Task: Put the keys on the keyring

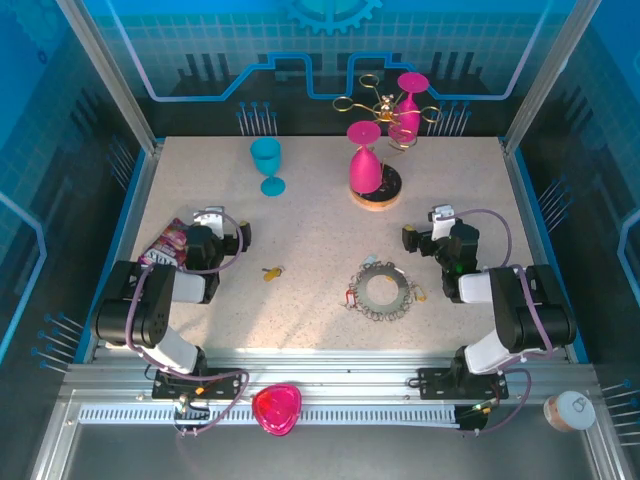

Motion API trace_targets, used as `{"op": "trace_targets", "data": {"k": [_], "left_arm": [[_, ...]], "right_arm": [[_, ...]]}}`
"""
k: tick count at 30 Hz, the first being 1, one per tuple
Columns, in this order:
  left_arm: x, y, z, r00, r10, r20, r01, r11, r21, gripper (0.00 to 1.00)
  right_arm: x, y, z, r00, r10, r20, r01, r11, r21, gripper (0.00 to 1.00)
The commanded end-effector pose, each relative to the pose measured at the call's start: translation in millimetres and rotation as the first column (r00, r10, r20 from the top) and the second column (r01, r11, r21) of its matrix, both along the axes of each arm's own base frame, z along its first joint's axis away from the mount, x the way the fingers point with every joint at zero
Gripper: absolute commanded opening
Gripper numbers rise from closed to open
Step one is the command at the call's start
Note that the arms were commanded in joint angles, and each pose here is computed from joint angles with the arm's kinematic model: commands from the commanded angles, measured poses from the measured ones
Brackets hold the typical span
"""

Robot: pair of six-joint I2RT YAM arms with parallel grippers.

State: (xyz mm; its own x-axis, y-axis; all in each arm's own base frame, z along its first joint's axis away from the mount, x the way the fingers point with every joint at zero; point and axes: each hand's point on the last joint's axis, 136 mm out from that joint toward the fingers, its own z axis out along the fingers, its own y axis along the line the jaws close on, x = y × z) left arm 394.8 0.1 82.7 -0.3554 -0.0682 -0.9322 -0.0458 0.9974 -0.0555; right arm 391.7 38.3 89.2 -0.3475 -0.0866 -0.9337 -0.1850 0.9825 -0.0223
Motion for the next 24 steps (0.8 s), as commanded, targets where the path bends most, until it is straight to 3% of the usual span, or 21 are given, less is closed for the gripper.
{"op": "trace_targets", "data": {"k": [1,24], "left_arm": [[4.4,-2.2,12.7,0.999,-0.010,0.035,0.011,1.000,-0.019,0.99],[4.2,-2.7,12.5,0.999,-0.013,0.034,0.014,1.000,-0.023,0.99]], "right_arm": [[6.2,-0.6,8.3,1.000,-0.004,0.027,0.005,1.000,-0.014,1.00],[6.4,-0.5,8.3,1.000,-0.002,0.026,0.003,1.000,-0.012,1.00]]}}
